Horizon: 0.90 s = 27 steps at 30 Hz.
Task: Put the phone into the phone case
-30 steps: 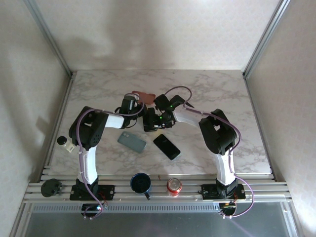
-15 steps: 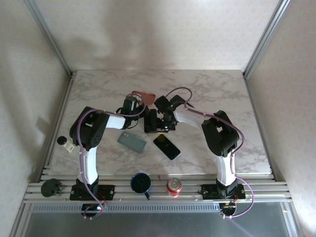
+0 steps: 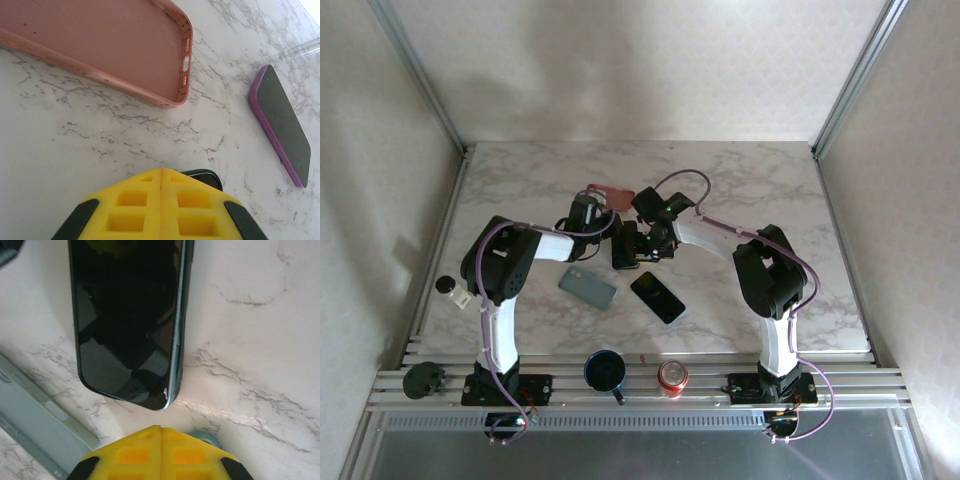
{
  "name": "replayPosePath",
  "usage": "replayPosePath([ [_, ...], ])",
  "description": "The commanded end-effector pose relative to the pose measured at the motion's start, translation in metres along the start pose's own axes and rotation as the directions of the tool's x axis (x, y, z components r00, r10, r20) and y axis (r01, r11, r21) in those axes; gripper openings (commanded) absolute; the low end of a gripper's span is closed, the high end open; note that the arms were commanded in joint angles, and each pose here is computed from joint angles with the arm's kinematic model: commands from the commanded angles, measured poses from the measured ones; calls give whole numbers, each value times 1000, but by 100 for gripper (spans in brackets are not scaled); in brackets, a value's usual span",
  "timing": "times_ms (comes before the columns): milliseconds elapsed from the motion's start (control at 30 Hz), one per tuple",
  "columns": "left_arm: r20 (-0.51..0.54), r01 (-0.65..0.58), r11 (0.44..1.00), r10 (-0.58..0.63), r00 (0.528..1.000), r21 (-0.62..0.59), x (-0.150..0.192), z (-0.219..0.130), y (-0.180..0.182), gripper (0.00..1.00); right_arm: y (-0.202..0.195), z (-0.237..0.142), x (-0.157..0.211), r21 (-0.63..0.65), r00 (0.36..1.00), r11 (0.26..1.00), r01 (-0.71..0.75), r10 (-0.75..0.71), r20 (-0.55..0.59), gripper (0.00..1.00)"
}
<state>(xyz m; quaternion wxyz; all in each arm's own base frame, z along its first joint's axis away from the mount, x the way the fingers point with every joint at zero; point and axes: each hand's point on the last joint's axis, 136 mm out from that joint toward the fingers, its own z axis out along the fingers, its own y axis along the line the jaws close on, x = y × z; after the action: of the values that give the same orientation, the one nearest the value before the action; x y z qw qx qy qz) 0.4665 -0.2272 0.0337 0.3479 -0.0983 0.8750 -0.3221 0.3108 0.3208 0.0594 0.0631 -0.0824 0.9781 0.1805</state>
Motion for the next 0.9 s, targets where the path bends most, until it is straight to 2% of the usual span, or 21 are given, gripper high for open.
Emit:
replayPosePath([
  [0,-120,17,996,-28,992,-89,39,-3,28,0,-2,9,-1,6,1000,1000,-6,6,-28,0],
  [400,-122,25,997,-34,992,-77,40,-2,27,0,3,26,-3,-2,999,1000,-12,12,-52,0],
  [867,-128,25,997,-34,991,-77,44,-1,30,0,3,26,-1,12,998,1000,-4,4,-60,0],
])
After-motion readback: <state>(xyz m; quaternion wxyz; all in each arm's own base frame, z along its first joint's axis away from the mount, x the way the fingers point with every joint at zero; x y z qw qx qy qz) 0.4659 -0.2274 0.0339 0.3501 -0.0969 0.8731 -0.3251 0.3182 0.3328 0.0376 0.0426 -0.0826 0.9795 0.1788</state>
